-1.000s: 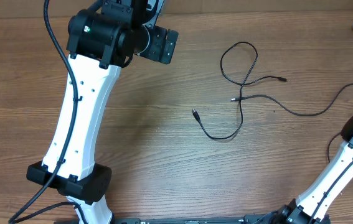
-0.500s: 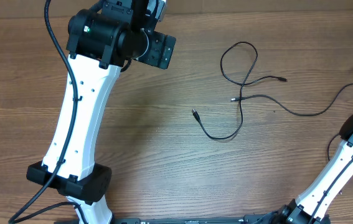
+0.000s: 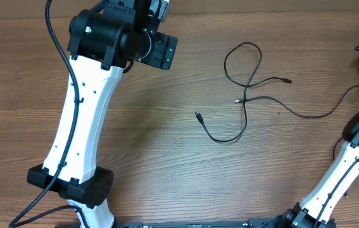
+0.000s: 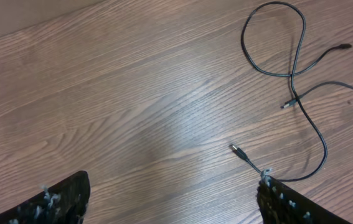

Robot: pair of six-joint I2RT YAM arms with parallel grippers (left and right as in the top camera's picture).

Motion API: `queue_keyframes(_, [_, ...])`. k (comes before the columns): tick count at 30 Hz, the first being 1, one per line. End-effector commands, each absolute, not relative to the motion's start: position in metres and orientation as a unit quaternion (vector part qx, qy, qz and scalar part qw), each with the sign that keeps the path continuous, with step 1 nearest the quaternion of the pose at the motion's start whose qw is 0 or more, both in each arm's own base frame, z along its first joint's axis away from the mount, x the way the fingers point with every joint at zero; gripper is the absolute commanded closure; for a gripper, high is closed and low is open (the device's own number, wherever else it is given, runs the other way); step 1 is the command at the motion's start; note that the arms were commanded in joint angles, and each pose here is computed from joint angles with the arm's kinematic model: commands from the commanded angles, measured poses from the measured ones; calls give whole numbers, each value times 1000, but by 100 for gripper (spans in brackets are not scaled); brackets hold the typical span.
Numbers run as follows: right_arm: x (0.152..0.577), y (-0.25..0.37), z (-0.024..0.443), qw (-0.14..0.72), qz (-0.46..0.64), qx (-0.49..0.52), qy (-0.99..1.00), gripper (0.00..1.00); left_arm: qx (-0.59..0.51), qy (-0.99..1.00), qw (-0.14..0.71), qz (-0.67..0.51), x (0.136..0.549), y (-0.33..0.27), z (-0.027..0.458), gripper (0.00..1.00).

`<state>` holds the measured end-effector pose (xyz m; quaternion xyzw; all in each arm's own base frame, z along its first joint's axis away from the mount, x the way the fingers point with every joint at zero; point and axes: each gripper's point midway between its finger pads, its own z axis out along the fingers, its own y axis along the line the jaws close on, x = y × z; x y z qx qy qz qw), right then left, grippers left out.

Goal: Untangle cables

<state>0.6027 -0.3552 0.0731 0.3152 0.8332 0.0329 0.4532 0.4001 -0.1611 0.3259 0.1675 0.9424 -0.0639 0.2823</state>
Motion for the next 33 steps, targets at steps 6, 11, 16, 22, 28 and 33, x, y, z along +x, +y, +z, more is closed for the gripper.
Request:
queue_keyframes(6, [649,-301,83,495,34,264,827,96,168,940,288,-76,396,-169,331,18])
queue_keyframes(11, [649,-305,81,491,-14,284,824,96,177,940,283,-75,391,-175,330,18])
queue_keyframes(16, [648,-306,79,487,-14,285,825,0,185,938,283,-73,391,-175,330,18])
queue_keyframes(22, [650,-307,107,505,-32,256,824,0,185,939,280,-72,389,-175,329,19])
queue_keyframes(28, [639,-295,196,533,-30,250,808,0,176,940,283,-76,391,-175,330,17])
queue_keyframes(33, [617,-225,257,510,65,205,833,0,171,940,284,-77,392,-175,330,17])
